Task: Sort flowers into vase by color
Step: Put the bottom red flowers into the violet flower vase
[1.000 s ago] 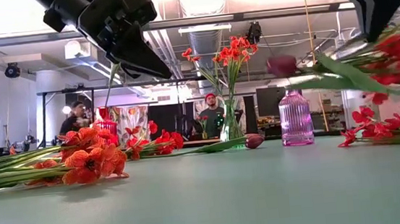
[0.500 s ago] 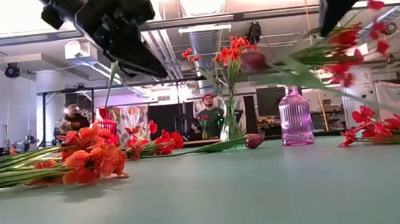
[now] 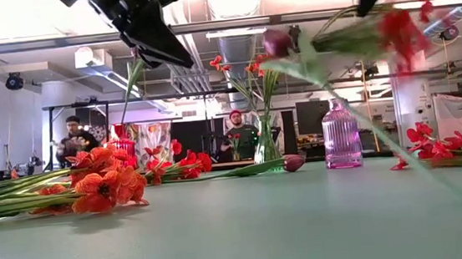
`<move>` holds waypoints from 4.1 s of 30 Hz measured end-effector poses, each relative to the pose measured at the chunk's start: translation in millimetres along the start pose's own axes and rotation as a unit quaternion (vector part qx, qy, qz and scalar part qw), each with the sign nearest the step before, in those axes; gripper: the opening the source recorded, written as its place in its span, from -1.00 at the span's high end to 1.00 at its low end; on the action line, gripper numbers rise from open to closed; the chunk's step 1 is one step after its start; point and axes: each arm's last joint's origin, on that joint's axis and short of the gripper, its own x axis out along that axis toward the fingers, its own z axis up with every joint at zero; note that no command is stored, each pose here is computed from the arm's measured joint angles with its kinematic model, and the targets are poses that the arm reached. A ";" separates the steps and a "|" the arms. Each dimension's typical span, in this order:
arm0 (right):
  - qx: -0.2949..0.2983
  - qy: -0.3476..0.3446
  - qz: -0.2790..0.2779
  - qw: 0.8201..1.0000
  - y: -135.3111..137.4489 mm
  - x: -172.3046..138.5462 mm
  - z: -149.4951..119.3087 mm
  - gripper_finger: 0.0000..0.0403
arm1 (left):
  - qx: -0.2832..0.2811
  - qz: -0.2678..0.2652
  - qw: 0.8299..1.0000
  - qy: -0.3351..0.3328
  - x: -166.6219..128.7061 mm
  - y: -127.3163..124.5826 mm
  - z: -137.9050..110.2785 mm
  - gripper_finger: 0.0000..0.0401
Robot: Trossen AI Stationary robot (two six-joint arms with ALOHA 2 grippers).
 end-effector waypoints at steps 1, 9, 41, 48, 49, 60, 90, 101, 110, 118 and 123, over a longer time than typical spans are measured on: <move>-0.006 0.009 0.002 1.000 -0.4 0.5 -0.8 0.94 | 0.002 0.000 1.000 0.003 -1.1 -0.1 0.9 0.58; -0.014 0.002 -0.022 1.000 -1.5 1.9 -0.8 0.94 | 0.009 -0.041 0.999 -0.029 -3.4 -2.8 10.0 0.58; 0.011 -0.030 -0.047 0.998 -3.9 4.5 5.2 0.94 | -0.169 -0.083 0.973 -0.131 118.2 -38.0 -0.8 -0.07; 0.018 -0.038 -0.041 0.998 -2.5 4.5 7.1 0.94 | -0.202 -0.061 0.967 -0.141 134.4 -34.6 -7.0 -0.07; 0.018 -0.038 -0.041 0.998 -2.5 4.5 7.1 0.94 | -0.204 -0.056 0.967 -0.143 135.8 -34.1 -7.7 -0.07; 0.023 -0.045 -0.036 0.998 -1.4 4.5 8.7 0.94 | -0.216 -0.036 0.954 -0.207 151.4 -31.9 -7.4 -0.06; 0.012 -0.042 -0.038 0.998 -1.9 4.5 8.0 0.94 | -0.139 -0.133 0.976 -0.097 120.6 -39.2 -5.4 0.82; -0.016 -0.019 -0.011 1.000 -0.5 4.6 6.4 0.94 | -0.137 -0.154 0.976 -0.076 118.1 -40.1 -7.1 0.12; -0.039 0.009 -0.030 0.999 -4.8 4.5 0.6 0.94 | -0.131 -0.143 0.980 -0.035 111.1 -36.4 -11.8 -0.13; -0.105 0.015 -0.022 0.994 -2.5 6.2 1.1 0.94 | -0.093 -0.131 0.987 0.010 71.1 -33.1 -9.2 -0.10; -0.145 0.046 0.014 0.988 3.2 10.2 0.2 0.94 | -0.067 -0.118 0.989 0.066 39.4 -32.3 -15.8 -0.08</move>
